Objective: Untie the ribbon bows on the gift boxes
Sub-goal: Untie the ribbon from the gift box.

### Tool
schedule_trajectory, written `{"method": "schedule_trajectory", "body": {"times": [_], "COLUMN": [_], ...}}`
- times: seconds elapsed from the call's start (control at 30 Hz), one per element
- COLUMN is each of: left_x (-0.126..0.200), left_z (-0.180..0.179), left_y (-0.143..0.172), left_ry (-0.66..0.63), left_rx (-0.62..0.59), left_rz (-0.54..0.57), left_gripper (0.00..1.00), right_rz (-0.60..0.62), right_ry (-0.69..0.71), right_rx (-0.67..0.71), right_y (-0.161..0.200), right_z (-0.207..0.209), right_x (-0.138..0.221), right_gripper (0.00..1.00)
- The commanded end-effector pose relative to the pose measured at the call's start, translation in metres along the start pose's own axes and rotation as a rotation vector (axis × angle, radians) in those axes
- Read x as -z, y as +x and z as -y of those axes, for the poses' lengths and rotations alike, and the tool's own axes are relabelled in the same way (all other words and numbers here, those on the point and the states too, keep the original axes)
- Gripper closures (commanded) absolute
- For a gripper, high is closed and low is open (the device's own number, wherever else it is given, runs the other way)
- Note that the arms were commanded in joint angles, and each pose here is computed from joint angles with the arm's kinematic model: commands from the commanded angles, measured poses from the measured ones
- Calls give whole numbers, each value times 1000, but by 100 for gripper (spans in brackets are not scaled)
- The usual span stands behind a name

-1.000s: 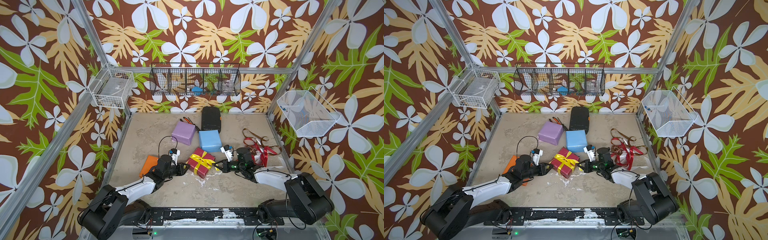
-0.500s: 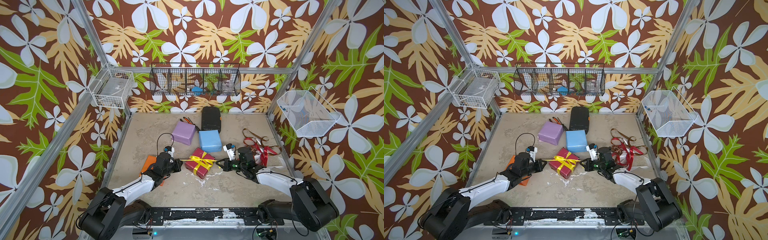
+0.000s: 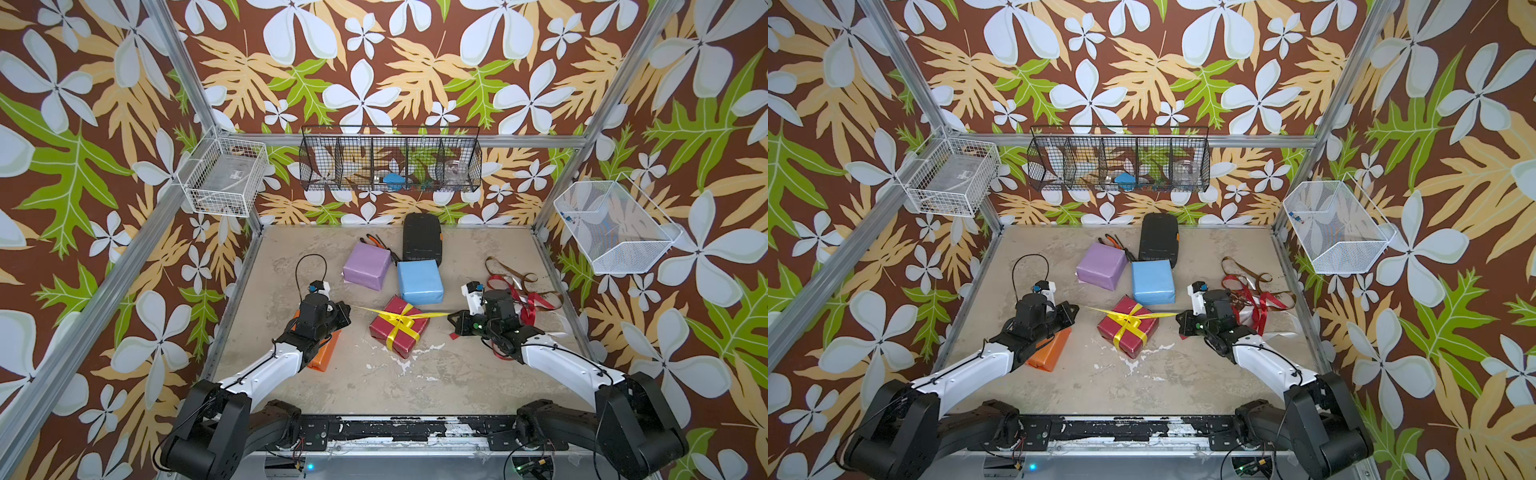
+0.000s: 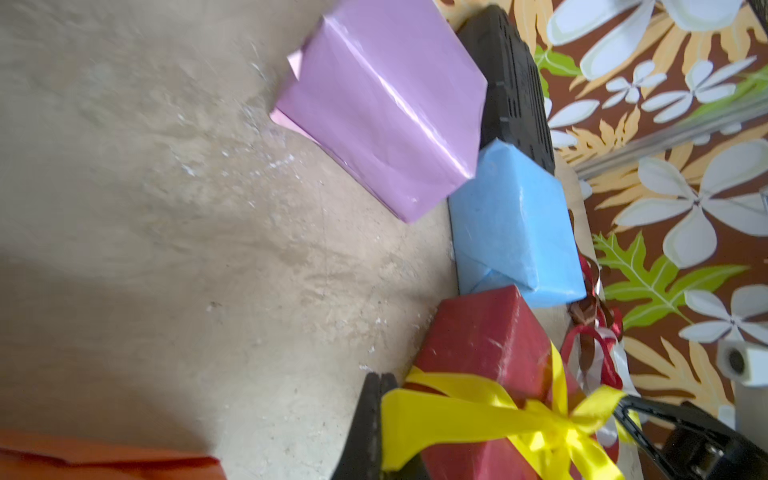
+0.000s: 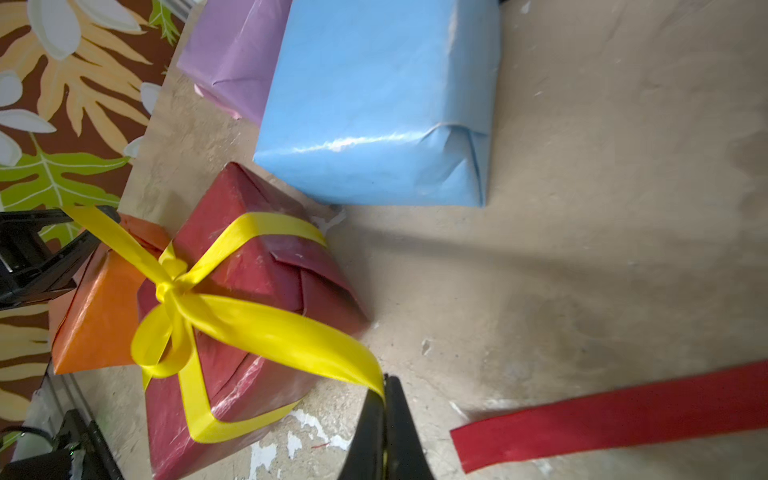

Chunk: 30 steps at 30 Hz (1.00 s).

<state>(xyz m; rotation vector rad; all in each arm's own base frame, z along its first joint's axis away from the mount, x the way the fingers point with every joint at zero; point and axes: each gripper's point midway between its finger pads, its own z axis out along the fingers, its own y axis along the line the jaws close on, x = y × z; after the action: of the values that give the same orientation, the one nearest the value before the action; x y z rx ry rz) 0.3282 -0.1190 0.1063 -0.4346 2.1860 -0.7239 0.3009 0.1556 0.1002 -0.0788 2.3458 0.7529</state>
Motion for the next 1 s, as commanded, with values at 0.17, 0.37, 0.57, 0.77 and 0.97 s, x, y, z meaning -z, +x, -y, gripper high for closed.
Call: {"method": "schedule_trajectory", "body": {"times": [0.17,0.37,0.57,0.77,0.97], "left_x": [15,28,27,25,36], "left_z": [-36,-59,-47,-19,20], "left_y": [-54,-84,-87,-70,-56], "left_ry": [-80,-121,-29,57,146], "left_rx": [149,206,176,100,1], "left_rz": [176,250,213,107,82], "left_gripper": [100,100,72,0,0], "right_rz": [109,197,246,180,104], "right_ry": [119,204,135,103,-75], "right_rx": [-27,-116,-155,-89,46], "right_y": [-36,-54,-59,-51,-32], "right_z": [29,68,67,47,-22], "right_x": [29,55,64,58,46], "right_gripper": [100,100,62,0,6]}}
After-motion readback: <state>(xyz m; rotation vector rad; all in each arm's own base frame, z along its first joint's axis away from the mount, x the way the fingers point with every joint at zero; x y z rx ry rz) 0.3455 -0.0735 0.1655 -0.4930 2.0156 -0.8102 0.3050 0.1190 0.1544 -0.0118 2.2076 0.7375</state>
